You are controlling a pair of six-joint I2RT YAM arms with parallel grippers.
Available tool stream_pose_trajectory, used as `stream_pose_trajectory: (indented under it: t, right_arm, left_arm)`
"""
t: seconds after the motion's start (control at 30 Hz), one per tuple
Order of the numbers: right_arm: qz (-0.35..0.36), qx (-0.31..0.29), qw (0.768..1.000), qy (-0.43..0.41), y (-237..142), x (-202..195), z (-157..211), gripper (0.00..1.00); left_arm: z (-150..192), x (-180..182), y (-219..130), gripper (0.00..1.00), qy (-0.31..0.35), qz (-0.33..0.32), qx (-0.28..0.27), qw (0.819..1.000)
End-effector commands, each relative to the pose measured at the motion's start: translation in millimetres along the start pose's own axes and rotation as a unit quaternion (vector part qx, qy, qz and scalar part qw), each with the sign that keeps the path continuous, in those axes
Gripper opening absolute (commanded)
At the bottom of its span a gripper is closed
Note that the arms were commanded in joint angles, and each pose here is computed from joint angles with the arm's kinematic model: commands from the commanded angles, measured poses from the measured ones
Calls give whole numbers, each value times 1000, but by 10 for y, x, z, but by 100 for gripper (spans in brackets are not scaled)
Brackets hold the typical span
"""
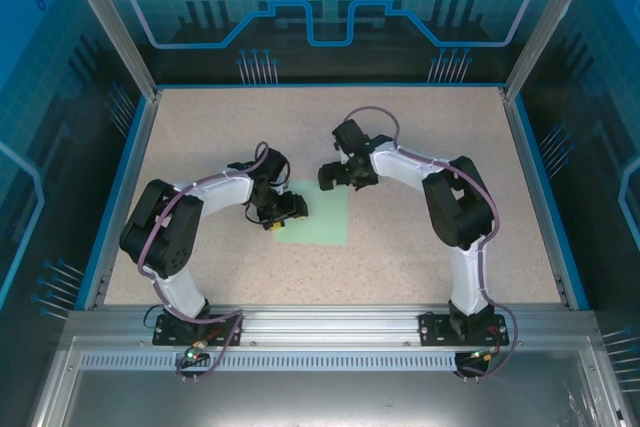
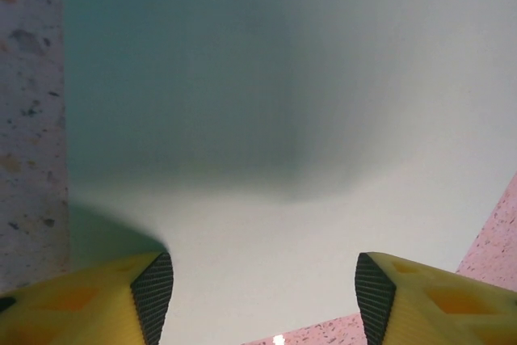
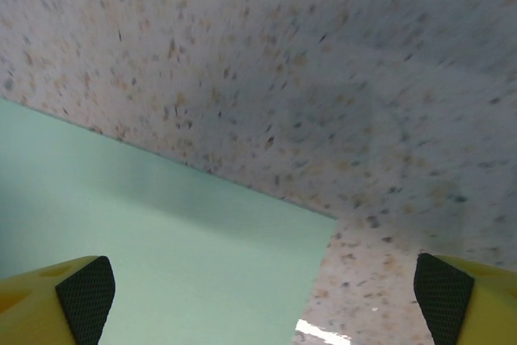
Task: Fold a paper plane with a square sheet of paper (fold left side to right side)
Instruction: Pick up the square sheet of paper from the center of the table.
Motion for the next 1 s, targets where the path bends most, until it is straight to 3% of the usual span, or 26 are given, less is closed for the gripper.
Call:
stream_pose_trajectory:
  t: [0.0, 0.3, 0.7, 0.8, 0.97]
  right_arm:
    - [11, 37, 999, 0, 71, 80, 142, 99]
    - [-38, 84, 996, -10, 189, 381, 413, 98]
    - [-74, 86, 993, -35, 32, 701, 497, 94]
    - [-77, 88, 992, -39, 18, 710, 503, 88]
    - [-104, 93, 989, -46, 4, 778, 512, 69]
  left_arm:
    - [76, 154, 100, 62, -7, -17, 15, 1000]
    - [105, 274, 213, 52, -12, -35, 23, 999]
    - [85, 265, 255, 45, -16, -26, 17, 999]
    - [67, 222, 233, 45, -13, -19, 14, 1000]
    - [6, 88, 121, 45, -5, 8, -4, 1000]
Point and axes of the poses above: each hand's point on the last joint's axis, 136 mm out from that joint toward the fingers, its own y axis out along the fingers, its own x axis along the line the jaws close on, z = x × y, the point moved 2 cm from there along -y, back along the fingers, and after that the axes turned 5 degrees about -y, right-handed, at the moved point
